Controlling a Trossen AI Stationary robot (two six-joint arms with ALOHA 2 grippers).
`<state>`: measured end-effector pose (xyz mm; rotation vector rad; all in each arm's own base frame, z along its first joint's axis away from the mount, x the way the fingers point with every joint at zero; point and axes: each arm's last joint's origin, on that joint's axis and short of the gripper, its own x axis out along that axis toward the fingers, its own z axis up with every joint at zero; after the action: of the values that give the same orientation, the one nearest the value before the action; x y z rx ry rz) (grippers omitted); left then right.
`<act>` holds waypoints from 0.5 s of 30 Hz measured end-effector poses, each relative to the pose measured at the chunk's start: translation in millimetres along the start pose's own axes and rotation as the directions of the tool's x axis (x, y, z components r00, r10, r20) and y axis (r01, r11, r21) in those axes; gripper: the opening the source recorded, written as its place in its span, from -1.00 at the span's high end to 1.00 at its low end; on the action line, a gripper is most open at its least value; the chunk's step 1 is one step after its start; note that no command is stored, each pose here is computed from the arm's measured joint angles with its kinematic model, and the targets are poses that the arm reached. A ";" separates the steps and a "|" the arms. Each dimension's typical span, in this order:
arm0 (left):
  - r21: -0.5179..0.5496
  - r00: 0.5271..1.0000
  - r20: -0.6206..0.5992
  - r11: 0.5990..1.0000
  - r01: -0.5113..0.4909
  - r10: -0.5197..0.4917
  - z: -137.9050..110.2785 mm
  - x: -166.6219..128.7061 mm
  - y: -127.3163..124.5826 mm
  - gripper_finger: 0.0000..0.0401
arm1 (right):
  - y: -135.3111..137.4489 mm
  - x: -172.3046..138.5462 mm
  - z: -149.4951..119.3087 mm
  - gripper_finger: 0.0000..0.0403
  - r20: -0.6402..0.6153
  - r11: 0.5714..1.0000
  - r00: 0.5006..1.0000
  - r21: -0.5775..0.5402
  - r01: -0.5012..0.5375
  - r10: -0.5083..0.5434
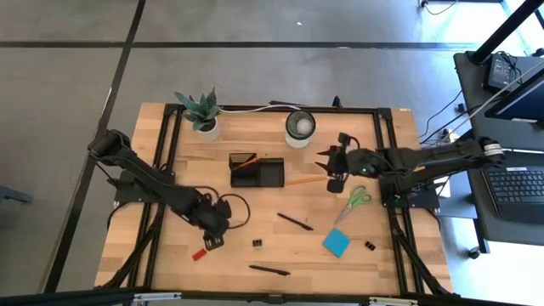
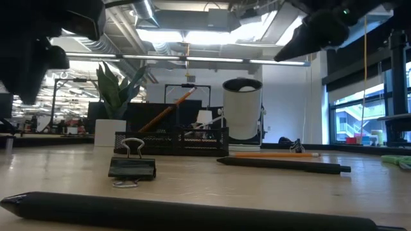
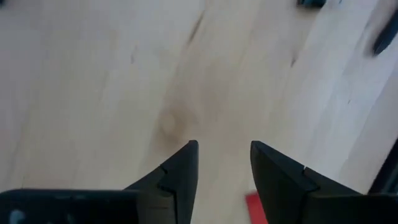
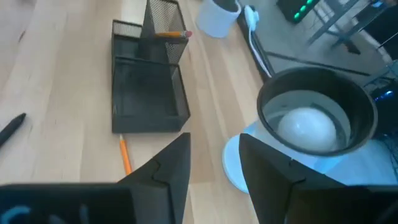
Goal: Pick and place office supplies into organizer
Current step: Put the red eraser in the desk organizer
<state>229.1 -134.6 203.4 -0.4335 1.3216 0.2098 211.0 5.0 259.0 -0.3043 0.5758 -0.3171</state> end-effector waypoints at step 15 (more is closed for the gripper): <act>-0.215 0.900 -0.428 0.958 -0.191 0.083 0.5 56.7 -44.9 0.29 | -0.9 -0.9 -10.8 0.30 0.122 0.999 0.992 0.010 0.031 -0.032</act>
<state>260.8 -180.3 157.2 -0.6245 1.7581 0.4262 203.9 2.4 251.2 -0.3233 0.4499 -0.3289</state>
